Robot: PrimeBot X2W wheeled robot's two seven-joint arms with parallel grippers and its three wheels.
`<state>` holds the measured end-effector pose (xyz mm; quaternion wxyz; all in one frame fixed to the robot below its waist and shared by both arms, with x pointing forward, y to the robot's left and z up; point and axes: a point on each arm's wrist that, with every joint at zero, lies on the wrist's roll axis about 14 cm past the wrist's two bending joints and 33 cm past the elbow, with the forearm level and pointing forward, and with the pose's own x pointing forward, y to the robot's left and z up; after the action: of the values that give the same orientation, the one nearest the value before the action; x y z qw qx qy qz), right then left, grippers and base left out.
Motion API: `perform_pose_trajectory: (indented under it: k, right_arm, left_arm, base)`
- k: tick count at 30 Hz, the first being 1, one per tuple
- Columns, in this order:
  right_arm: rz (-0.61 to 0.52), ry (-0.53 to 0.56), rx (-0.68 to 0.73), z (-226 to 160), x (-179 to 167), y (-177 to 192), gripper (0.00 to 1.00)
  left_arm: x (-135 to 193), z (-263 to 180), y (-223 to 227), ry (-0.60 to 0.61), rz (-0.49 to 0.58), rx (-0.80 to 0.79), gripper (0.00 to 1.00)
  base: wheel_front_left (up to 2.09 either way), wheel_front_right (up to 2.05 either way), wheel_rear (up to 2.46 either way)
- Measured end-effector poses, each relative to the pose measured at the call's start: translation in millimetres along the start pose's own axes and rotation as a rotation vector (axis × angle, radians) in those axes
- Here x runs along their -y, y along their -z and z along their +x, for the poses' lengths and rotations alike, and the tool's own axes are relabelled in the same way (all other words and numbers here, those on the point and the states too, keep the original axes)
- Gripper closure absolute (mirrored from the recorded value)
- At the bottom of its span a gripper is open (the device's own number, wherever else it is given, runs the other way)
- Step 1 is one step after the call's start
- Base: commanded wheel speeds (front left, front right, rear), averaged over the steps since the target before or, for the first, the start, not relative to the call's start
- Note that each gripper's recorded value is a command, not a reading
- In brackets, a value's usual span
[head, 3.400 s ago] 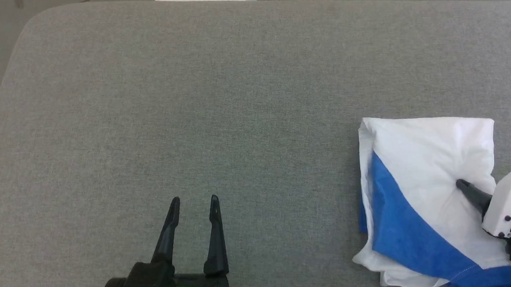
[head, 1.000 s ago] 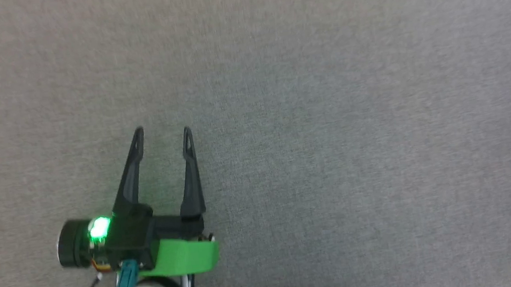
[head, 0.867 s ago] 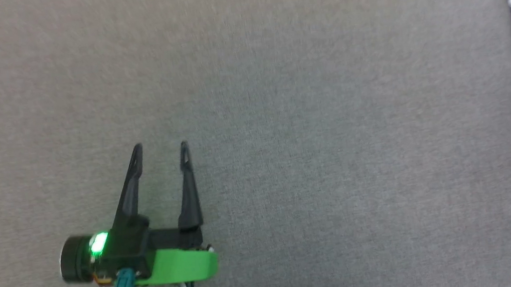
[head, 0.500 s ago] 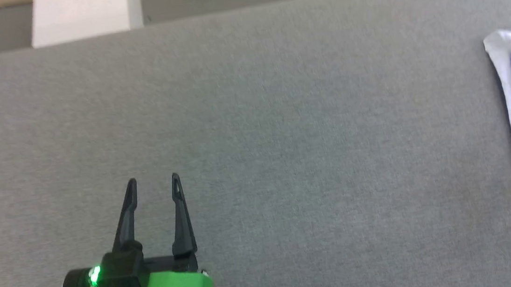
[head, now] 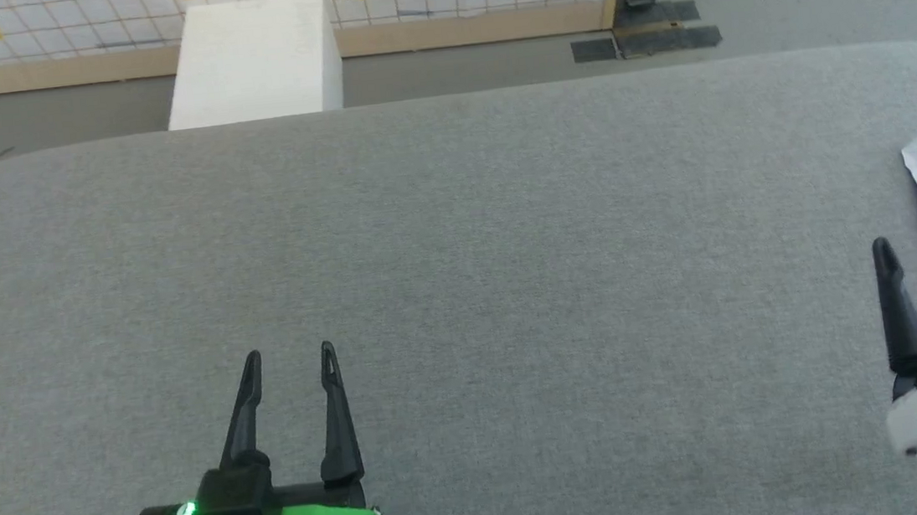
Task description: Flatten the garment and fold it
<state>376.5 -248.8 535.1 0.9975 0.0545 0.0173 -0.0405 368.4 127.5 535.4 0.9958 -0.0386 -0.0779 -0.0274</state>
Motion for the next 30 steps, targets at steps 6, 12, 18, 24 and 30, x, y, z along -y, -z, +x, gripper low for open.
perform_pose_trajectory:
  k: [6,12,18,24,30]
  right_arm:
    - [-0.011,-0.041,0.052,-15.1,-23.1,5.0,0.00]
    - [-0.008,-0.040,0.058,-22.7,-25.0,17.0,0.00]
    - [0.037,-0.043,0.045,-25.6,-27.0,30.5,0.00]
    - [0.044,-0.042,0.041,-27.5,-26.9,34.8,0.00]
    - [0.045,-0.040,0.030,-27.9,-26.5,38.3,0.00]
  left_arm:
    - [-3.8,-7.5,-4.3,-0.006,0.017,0.012,0.00]
    - [-3.8,-9.2,-9.5,0.003,0.011,0.029,0.00]
    - [-5.1,-11.9,-7.2,-0.003,-0.025,0.018,0.00]
    - [-2.3,-17.2,-1.6,0.008,-0.034,-0.002,0.00]
    - [-0.5,-20.2,7.2,0.019,-0.036,-0.030,0.00]
  base:
    - [0.00,0.00,0.00]
    - [0.00,0.00,0.00]
    - [0.00,0.00,0.00]
    - [0.00,0.00,0.00]
    - [0.00,0.00,0.00]
